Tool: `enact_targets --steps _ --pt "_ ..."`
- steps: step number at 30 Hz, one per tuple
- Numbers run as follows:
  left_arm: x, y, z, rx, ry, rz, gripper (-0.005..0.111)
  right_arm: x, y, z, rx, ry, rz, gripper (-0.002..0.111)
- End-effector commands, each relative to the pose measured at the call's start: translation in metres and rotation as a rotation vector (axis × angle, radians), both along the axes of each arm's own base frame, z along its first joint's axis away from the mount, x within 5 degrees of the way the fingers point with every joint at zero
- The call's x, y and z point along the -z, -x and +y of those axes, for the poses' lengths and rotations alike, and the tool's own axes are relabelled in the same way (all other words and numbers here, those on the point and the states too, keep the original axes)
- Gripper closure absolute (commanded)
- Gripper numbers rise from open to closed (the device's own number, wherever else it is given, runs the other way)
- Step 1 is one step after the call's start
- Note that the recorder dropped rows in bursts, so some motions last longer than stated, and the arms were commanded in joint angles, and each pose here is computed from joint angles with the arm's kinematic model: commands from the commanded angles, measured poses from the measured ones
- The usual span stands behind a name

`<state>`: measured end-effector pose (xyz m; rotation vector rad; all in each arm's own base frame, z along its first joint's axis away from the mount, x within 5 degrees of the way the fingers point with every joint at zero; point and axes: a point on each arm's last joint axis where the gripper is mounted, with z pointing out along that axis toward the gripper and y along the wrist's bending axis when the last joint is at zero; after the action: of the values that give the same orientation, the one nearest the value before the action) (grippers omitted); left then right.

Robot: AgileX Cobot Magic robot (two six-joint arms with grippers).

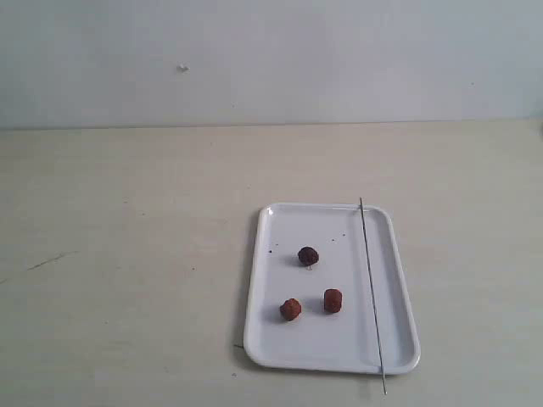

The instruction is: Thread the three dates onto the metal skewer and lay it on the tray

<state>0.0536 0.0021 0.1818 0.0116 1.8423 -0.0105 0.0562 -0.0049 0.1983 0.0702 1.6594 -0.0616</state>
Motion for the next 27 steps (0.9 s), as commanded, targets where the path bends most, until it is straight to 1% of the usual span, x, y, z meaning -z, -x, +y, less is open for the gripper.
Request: enact_targets --steps 1,5,9,11,13,16,20,22,23,25,27 --pt "0.000 0.000 0.000 -0.002 0.005 -0.011 0.107 -0.004 0.000 -0.001 0.006 0.038 -0.051 0.108" --pt "0.000 0.000 0.000 -0.002 0.005 -0.011 0.107 -0.018 0.001 0.000 0.000 0.050 -0.210 0.108" --pt "0.000 0.000 0.000 -0.002 0.005 -0.011 0.107 -0.028 0.002 0.000 -0.007 -0.134 -0.339 0.108" --pt "0.000 0.000 0.000 -0.002 0.005 -0.011 0.107 -0.036 0.005 0.000 -0.017 -0.179 -0.426 0.108" --pt "0.000 0.000 0.000 -0.002 0.005 -0.011 0.107 -0.042 0.007 0.000 -0.024 -0.184 -0.498 0.108" --pt "0.000 0.000 0.000 -0.002 0.005 -0.011 0.107 -0.051 0.011 0.000 -0.046 -0.231 -0.613 0.108" --pt "0.000 0.000 0.000 -0.002 0.005 -0.011 0.107 -0.065 0.021 0.000 -0.131 -0.418 -0.805 0.108" --pt "0.000 0.000 0.000 -0.002 0.005 -0.011 0.107 -0.073 0.022 0.000 -0.141 -0.456 -0.801 0.108" --pt "0.000 0.000 0.000 -0.002 0.005 -0.011 0.107 -0.085 0.022 0.000 -0.130 -0.470 -0.776 0.108" --pt "0.000 0.000 0.000 -0.002 0.005 -0.011 0.107 -0.113 0.019 0.000 -0.102 -0.425 -0.711 0.108" --pt "0.000 0.000 0.000 -0.002 0.005 -0.011 0.107 -0.144 0.013 0.000 -0.093 -0.406 -0.682 0.108"
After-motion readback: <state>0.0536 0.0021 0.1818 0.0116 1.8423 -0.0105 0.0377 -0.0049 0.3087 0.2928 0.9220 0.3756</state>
